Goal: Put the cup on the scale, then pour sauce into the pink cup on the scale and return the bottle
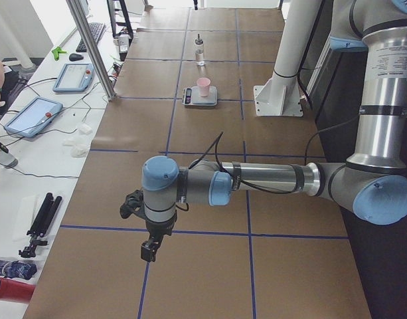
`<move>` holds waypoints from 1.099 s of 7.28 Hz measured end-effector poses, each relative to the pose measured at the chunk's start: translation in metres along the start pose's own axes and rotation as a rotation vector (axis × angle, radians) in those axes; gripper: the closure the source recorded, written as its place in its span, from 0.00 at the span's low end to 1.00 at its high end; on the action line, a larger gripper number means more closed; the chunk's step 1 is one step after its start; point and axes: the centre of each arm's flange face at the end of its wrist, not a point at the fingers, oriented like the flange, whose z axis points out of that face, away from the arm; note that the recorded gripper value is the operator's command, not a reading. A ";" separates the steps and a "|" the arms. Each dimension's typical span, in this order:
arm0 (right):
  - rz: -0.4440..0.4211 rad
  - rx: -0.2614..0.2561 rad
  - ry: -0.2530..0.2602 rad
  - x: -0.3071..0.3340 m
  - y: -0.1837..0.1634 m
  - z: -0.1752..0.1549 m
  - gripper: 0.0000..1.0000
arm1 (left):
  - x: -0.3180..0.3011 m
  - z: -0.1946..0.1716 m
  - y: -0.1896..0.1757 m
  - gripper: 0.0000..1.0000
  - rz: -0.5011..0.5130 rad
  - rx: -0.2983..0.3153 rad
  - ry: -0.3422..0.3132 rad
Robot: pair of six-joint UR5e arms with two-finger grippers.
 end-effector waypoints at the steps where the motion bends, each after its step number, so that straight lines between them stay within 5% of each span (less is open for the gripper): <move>1: 0.009 -0.008 -0.001 0.009 0.007 0.008 0.00 | 0.002 0.010 0.010 0.00 -0.015 -0.002 0.048; 5: -0.002 0.012 0.066 0.030 0.017 0.010 0.00 | 0.006 0.016 0.019 0.00 -0.060 -0.002 0.090; 8: -0.010 0.038 0.084 0.040 0.027 0.013 0.00 | 0.021 0.003 0.009 0.00 -0.229 0.010 0.140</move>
